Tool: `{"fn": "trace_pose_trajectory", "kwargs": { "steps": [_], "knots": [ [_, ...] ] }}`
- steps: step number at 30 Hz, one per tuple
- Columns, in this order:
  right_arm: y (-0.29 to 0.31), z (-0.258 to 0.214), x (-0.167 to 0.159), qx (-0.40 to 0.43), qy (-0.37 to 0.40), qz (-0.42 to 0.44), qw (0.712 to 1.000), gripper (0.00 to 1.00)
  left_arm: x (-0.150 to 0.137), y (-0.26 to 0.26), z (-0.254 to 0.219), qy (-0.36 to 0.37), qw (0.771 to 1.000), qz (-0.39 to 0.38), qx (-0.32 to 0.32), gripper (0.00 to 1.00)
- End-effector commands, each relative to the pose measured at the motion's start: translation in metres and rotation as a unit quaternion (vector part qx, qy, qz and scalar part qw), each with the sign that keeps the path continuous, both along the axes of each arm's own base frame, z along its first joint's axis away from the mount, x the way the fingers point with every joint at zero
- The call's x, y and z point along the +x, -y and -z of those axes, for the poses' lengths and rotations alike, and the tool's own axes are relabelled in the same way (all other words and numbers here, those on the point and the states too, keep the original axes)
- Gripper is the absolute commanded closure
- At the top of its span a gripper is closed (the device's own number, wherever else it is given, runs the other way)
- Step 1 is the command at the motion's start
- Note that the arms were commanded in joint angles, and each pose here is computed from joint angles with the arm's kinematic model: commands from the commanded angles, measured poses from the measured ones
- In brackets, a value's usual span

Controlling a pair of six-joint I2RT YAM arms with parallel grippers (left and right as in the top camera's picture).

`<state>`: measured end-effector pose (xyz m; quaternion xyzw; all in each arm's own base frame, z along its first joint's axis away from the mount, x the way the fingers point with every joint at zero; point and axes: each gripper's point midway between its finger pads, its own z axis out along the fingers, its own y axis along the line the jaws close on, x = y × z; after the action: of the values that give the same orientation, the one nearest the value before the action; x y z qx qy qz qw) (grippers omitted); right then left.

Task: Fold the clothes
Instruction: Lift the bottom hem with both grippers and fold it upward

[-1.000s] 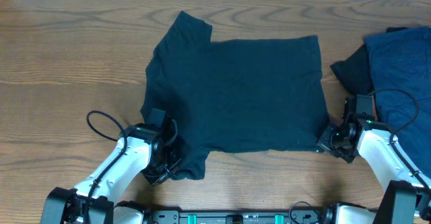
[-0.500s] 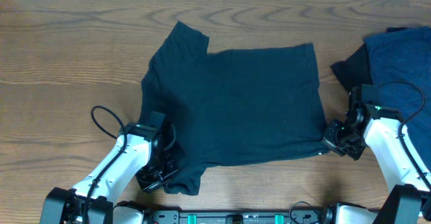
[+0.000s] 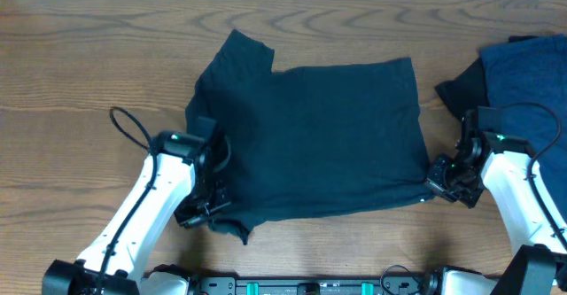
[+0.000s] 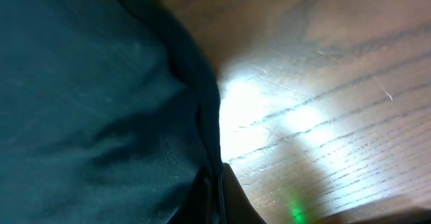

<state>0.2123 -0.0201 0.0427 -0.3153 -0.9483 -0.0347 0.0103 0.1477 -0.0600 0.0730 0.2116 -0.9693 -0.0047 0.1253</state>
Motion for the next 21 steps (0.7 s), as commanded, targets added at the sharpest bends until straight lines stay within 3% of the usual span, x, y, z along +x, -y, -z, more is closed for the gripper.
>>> {"fn": "trace_pose_trajectory", "kwargs": {
  "steps": [1,21],
  "knots": [
    [-0.001,-0.014,0.015,0.010,0.023,-0.004,1.000,0.99,0.018,-0.001,-0.012,0.029,0.999,0.014,0.006,0.94],
    [0.003,-0.013,0.063,0.009,0.094,0.006,0.995,0.99,0.108,0.022,-0.047,0.204,0.976,0.066,-0.034,0.94]
  ]
}}
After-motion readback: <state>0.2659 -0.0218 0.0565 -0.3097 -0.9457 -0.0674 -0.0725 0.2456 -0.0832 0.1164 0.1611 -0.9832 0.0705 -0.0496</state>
